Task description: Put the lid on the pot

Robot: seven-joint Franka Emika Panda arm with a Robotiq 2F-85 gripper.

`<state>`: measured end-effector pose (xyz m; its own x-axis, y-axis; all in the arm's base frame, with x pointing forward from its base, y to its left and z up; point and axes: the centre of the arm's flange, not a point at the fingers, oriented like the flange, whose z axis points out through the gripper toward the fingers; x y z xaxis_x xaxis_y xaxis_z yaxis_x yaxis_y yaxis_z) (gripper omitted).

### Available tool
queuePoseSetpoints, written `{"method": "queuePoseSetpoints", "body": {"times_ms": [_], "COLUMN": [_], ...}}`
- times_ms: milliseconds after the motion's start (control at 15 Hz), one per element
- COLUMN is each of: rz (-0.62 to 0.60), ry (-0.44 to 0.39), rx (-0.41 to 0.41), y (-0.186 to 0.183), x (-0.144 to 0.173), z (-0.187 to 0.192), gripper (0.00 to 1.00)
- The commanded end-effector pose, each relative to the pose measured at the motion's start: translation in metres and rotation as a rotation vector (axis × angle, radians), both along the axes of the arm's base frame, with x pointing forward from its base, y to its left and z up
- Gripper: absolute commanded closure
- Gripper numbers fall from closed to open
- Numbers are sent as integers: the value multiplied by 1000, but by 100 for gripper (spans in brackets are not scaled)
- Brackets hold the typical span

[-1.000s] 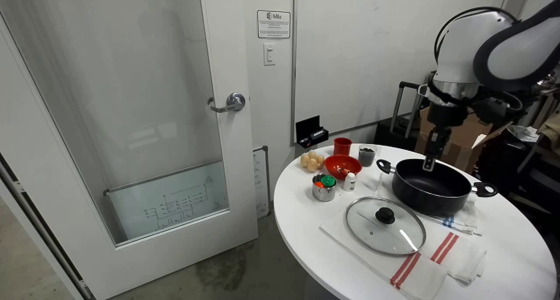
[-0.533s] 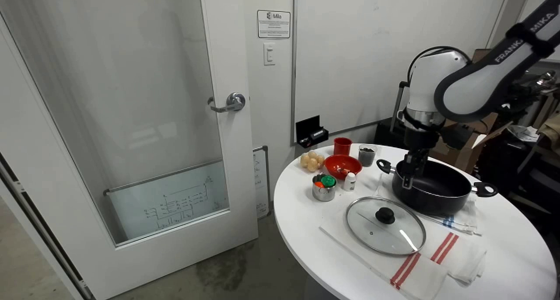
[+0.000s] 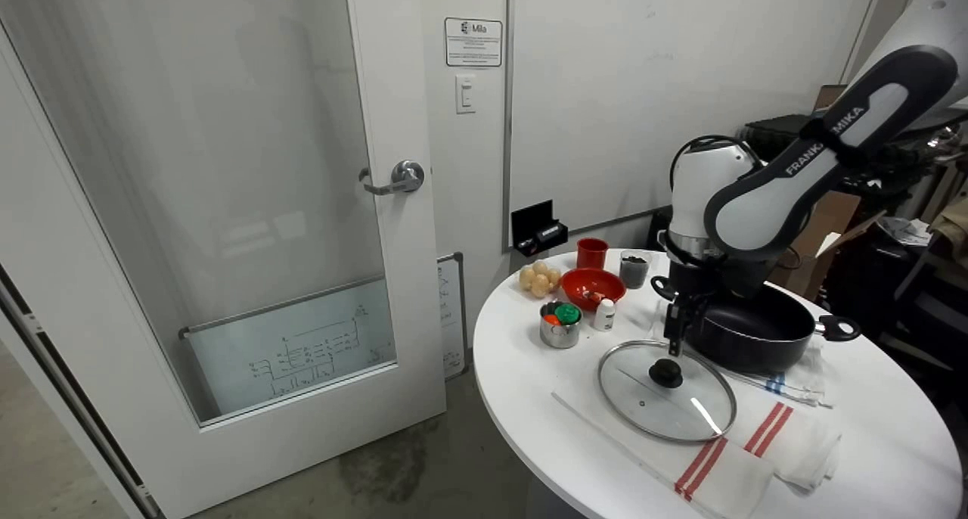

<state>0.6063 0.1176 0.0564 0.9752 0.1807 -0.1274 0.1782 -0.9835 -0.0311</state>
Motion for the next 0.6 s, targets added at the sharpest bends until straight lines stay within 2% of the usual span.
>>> {"method": "queuePoseSetpoints", "body": {"times_ms": [0,533], "rz": [4,18], "ry": [18,46], "rx": [-29,-62], "y": [15,23], "x": [18,21], "z": [-32,-64], "gripper": [0,0]}}
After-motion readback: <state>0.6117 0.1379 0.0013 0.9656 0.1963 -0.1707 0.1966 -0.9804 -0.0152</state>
